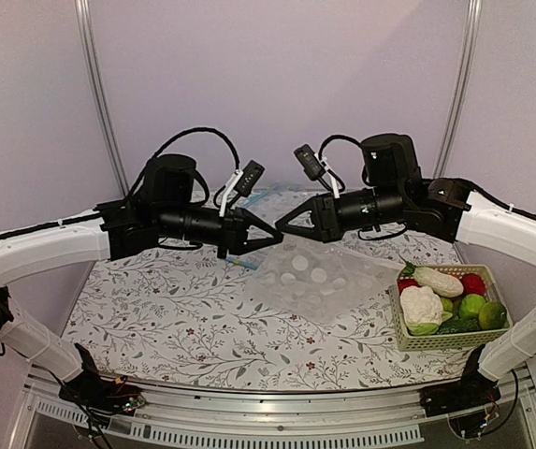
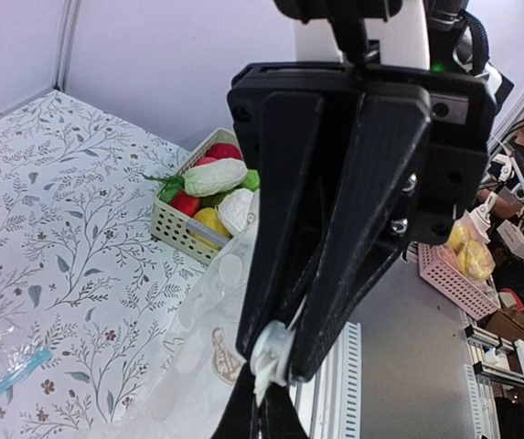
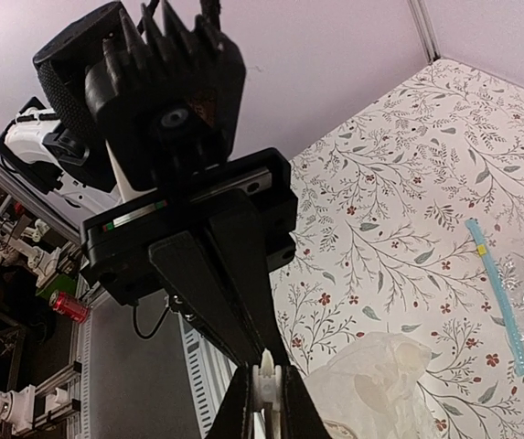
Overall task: Place the food in the zip-top bag and seal the zipper
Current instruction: Pass from the right arm to the left, then unzip the zipper from the zipper food storage bag.
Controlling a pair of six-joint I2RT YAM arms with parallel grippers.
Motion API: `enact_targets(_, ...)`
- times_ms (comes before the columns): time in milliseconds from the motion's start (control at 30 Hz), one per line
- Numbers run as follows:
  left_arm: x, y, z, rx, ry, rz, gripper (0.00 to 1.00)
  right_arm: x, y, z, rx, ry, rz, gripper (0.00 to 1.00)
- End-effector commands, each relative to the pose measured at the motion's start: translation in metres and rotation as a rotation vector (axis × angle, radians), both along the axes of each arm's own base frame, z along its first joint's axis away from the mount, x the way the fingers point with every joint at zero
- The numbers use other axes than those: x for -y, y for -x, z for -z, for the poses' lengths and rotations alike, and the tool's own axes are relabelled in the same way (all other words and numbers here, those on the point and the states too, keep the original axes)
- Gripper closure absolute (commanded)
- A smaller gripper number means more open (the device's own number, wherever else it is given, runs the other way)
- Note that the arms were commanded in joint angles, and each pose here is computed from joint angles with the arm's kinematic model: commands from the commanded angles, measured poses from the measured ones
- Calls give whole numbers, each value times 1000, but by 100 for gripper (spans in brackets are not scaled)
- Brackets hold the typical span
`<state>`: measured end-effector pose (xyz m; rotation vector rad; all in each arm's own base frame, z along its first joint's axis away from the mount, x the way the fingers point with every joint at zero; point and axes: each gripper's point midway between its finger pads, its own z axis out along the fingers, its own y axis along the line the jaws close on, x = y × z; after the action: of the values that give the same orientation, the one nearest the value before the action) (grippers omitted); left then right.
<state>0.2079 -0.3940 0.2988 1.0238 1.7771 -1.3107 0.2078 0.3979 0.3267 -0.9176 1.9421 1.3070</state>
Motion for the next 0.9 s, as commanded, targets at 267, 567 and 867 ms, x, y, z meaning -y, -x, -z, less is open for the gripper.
enact_targets(267, -12, -22, 12, -18, -24, -114, 100, 11, -8, 10, 12, 23, 49, 100)
enact_targets(567, -18, -27, 15, -34, -27, -140, 100, 13, -9, 13, 12, 29, 55, 100)
enact_targets(867, -26, -35, 12, -27, -24, -177, 100, 16, -9, 13, 13, 29, 63, 100)
